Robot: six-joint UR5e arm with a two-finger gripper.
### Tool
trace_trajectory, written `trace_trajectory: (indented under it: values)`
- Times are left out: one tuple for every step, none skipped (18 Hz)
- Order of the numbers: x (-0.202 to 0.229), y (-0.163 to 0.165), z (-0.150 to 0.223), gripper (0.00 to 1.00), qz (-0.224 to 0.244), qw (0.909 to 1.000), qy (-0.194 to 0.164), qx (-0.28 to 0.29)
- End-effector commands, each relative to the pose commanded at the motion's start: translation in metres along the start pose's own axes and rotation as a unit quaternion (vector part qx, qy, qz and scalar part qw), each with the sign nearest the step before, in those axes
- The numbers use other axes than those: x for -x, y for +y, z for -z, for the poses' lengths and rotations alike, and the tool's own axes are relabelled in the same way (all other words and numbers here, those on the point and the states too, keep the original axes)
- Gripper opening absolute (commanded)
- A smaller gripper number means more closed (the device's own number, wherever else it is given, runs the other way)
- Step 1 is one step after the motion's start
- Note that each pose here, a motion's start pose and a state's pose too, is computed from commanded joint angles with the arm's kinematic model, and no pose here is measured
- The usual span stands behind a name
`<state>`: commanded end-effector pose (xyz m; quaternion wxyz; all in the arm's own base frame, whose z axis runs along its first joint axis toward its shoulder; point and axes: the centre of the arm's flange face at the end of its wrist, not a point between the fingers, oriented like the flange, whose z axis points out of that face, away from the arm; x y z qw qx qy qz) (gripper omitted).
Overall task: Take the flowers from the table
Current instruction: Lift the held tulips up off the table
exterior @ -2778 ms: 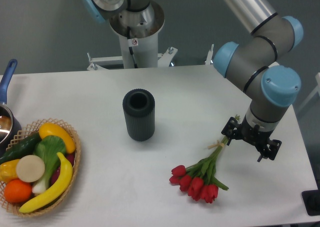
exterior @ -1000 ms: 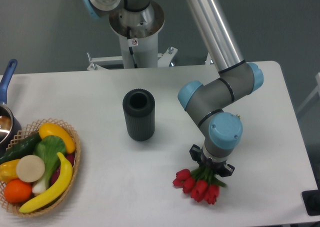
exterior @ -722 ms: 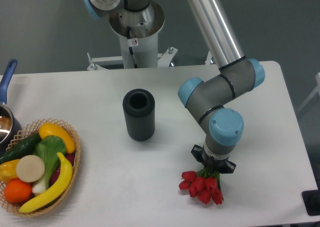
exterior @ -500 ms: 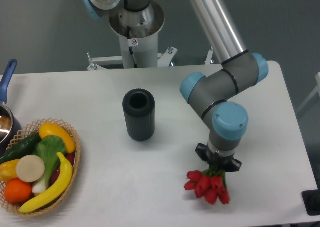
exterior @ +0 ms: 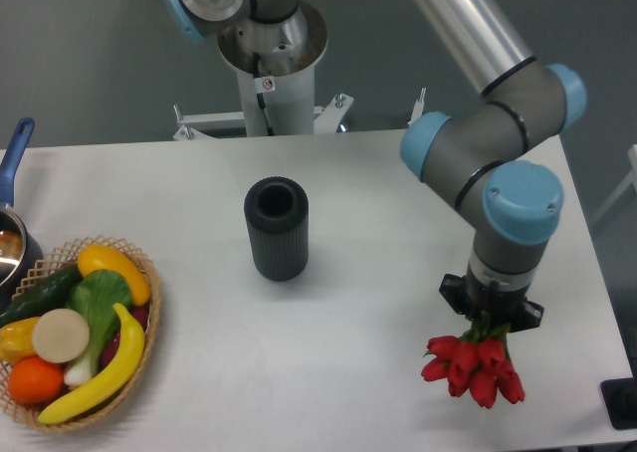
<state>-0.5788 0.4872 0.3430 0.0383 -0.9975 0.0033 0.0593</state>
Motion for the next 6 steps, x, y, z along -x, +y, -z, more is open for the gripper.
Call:
trace_trajectory:
  values:
    - [0.0013, -0.0011, 0.0043, 0.05, 0.000, 1.0000, -0.001, -0.002]
    - [0.0019, -0.0013, 0.0047, 0.05, -0.001, 1.0000, 0.000, -0.001]
    - [0.0023, -0.0013, 0.0054, 0.05, -0.007, 1.0000, -0.001, 0.000]
    - [0.0028, -0.0015, 0.0067, 0.05, -0.017, 0.9999, -0.002, 0.000]
    - [0.0037, -0.0008, 0.0086, 0.04, -0.025, 0.9997, -0.003, -0.001]
    - [0.0056, 0.0020, 0.0078, 0.04, -0.026, 0.9997, -0.002, -0.001]
